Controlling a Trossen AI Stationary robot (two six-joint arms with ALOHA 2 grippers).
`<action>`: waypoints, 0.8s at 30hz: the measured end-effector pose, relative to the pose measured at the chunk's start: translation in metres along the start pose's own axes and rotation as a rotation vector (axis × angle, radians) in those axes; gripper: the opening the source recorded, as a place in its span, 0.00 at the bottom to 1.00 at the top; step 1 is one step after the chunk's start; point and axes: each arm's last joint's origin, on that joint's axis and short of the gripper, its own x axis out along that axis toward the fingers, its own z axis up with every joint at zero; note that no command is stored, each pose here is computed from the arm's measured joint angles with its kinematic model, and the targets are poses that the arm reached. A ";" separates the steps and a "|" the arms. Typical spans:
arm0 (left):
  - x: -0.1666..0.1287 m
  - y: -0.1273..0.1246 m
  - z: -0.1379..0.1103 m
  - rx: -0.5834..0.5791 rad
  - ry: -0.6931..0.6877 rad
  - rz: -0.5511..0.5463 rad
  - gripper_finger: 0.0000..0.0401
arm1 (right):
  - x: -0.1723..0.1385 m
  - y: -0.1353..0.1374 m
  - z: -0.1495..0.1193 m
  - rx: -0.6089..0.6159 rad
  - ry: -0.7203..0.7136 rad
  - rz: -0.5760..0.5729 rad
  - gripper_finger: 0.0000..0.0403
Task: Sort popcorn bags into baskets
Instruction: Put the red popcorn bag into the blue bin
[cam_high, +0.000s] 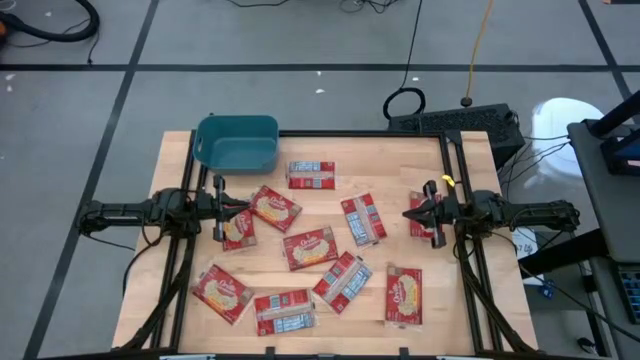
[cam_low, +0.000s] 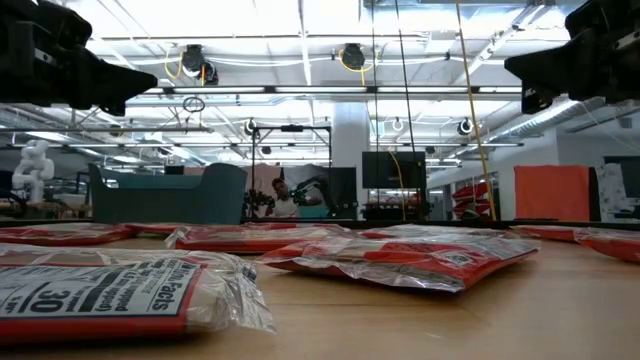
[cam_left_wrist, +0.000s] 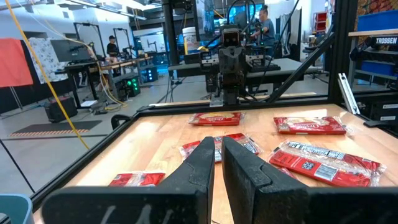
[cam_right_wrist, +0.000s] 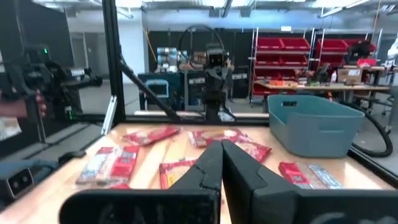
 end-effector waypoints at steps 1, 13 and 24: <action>0.000 0.000 0.000 0.000 0.000 0.000 0.09 | 0.000 0.000 0.000 0.011 -0.001 0.001 0.00; 0.000 0.000 0.000 0.000 0.000 0.000 0.09 | 0.011 -0.002 0.017 0.058 0.056 -0.058 0.00; 0.000 0.000 0.000 0.000 0.000 0.000 0.09 | 0.050 -0.001 0.093 0.061 0.181 -0.062 0.00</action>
